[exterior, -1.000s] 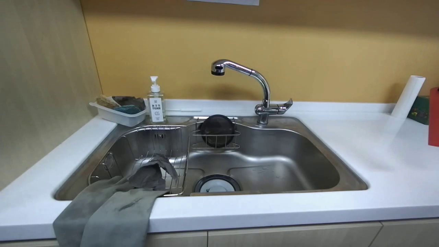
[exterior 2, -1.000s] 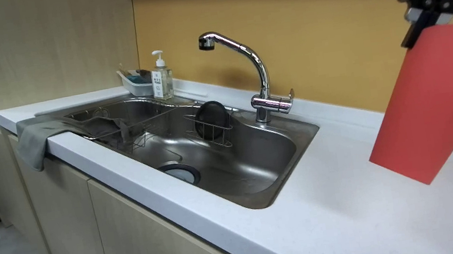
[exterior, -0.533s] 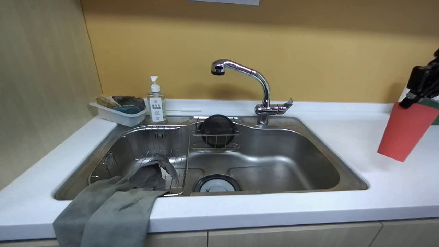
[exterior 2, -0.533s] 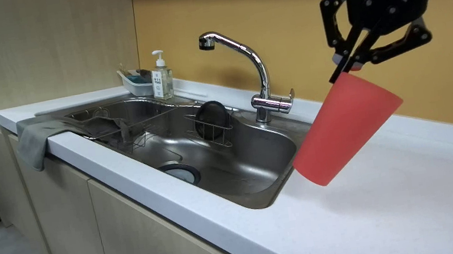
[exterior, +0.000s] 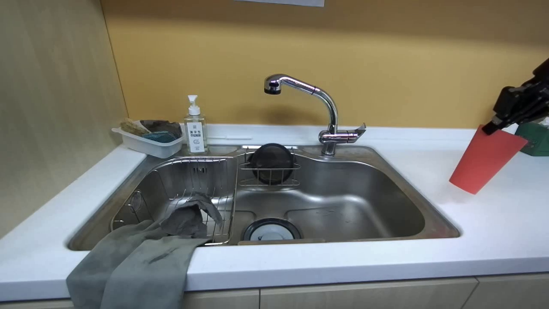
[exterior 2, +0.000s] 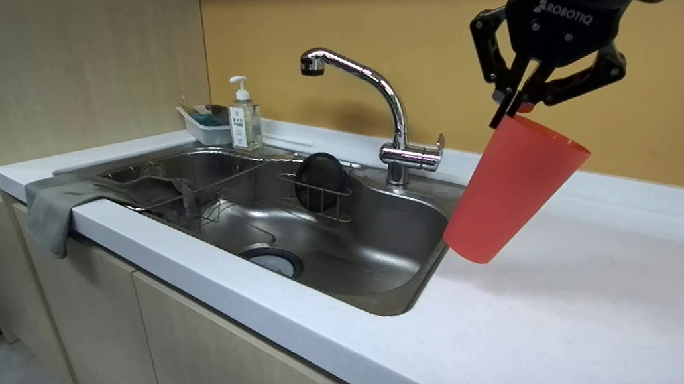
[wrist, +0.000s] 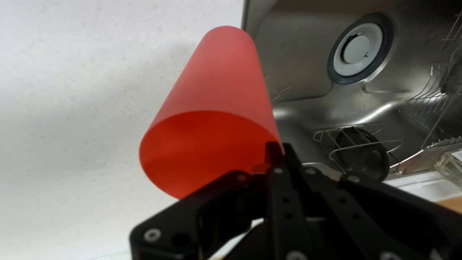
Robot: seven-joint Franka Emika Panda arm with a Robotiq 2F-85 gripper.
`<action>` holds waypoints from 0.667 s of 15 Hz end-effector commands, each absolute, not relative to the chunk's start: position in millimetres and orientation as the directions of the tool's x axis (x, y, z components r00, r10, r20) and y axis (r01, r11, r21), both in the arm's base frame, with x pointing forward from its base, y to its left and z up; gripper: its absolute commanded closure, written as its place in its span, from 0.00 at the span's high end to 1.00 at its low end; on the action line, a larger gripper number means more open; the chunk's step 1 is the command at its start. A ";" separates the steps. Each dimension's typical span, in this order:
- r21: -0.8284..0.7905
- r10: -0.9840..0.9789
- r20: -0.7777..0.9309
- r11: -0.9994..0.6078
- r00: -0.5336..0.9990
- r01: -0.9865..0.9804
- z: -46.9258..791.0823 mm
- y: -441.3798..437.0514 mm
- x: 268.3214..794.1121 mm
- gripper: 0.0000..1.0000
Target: Remove the pink cup from the sink an put it on the counter
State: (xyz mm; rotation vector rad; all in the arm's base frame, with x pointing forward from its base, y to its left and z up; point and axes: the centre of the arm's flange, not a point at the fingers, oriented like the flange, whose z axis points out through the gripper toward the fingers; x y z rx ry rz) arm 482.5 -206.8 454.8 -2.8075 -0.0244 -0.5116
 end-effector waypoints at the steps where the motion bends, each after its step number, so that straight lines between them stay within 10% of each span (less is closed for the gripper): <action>1: -0.203 0.048 0.414 -0.968 0.909 0.144 455.9 -201.3 484.6 0.01; 10: 0.006 0.271 0.508 -0.950 0.818 0.311 428.2 -182.1 480.2 0.01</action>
